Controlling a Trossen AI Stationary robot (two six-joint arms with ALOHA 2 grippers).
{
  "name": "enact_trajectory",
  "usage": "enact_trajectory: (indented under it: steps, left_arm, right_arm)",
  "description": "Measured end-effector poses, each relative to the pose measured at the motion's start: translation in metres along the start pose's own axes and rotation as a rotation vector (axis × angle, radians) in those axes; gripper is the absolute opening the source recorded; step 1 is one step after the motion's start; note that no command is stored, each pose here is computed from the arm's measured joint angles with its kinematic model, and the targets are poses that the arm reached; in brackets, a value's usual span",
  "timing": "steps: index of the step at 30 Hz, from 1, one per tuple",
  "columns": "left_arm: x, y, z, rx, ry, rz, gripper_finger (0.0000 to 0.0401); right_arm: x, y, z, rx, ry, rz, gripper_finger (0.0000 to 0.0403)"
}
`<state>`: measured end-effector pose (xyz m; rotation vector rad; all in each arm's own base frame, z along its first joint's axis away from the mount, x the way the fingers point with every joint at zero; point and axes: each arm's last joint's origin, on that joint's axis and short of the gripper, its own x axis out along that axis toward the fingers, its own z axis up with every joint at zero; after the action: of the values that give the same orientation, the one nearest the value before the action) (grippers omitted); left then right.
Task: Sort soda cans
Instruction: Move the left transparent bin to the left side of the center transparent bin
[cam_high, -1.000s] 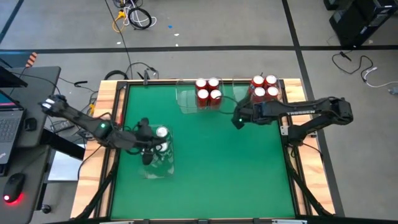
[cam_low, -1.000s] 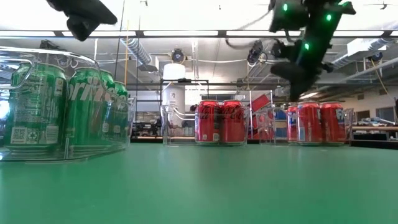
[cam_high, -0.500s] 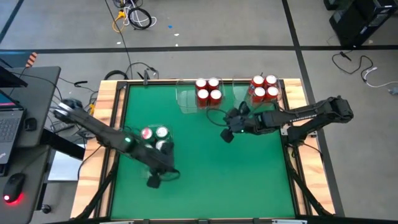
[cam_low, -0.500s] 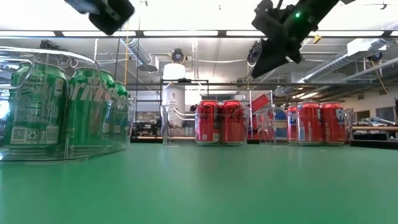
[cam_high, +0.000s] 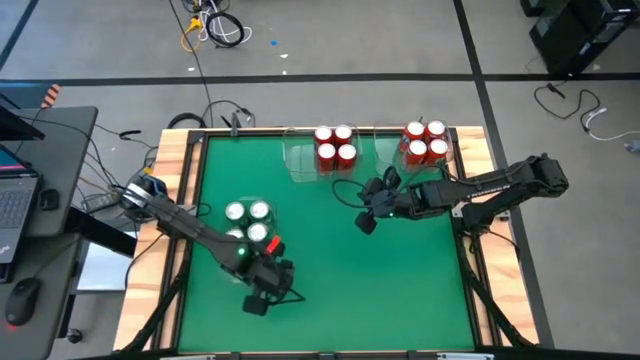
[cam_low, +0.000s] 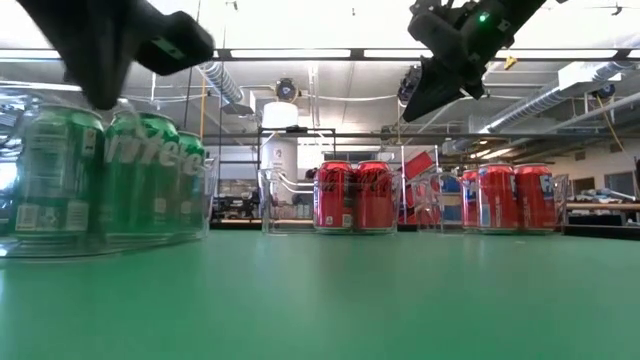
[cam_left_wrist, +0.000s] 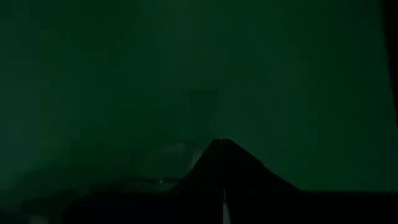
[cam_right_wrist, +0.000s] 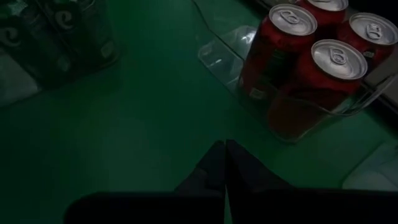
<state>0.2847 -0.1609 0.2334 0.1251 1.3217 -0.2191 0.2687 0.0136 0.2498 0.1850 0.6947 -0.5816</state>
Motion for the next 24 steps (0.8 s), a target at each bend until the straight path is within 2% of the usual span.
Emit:
enact_trajectory:
  steps: [4,9,14,17,19,21,24]
  left_arm:
    - [-0.009,-0.013,-0.011,-0.061,0.078,0.056,0.0000]
    - [-0.014,-0.027,-0.037,-0.154,0.220,0.199,0.0000]
    - [-0.017,-0.036,-0.055,-0.254,0.284,0.320,0.0000]
    - [-0.020,-0.041,-0.063,-0.286,0.300,0.371,0.0000]
    - [-0.020,-0.044,-0.065,-0.304,0.287,0.387,0.0000]
    - [-0.021,-0.047,-0.067,-0.314,0.277,0.401,0.0000]
    - [-0.021,-0.050,-0.068,-0.337,0.262,0.402,0.0000]
  right_arm:
    - [0.000,0.000,0.000,-0.008,0.000,0.000,0.0000]
    - [0.000,0.000,0.000,-0.015,0.000,0.000,0.0000]
    - [-0.001,0.002,0.001,-0.013,-0.011,0.016,0.0000]
    - [0.001,0.013,0.008,0.034,-0.078,0.120,0.0000]
    - [0.008,0.025,0.016,0.058,-0.148,0.230,0.0000]
    - [0.020,0.036,0.023,0.080,-0.208,0.349,0.0000]
    - [0.046,0.046,0.028,0.129,-0.267,0.453,0.0004]
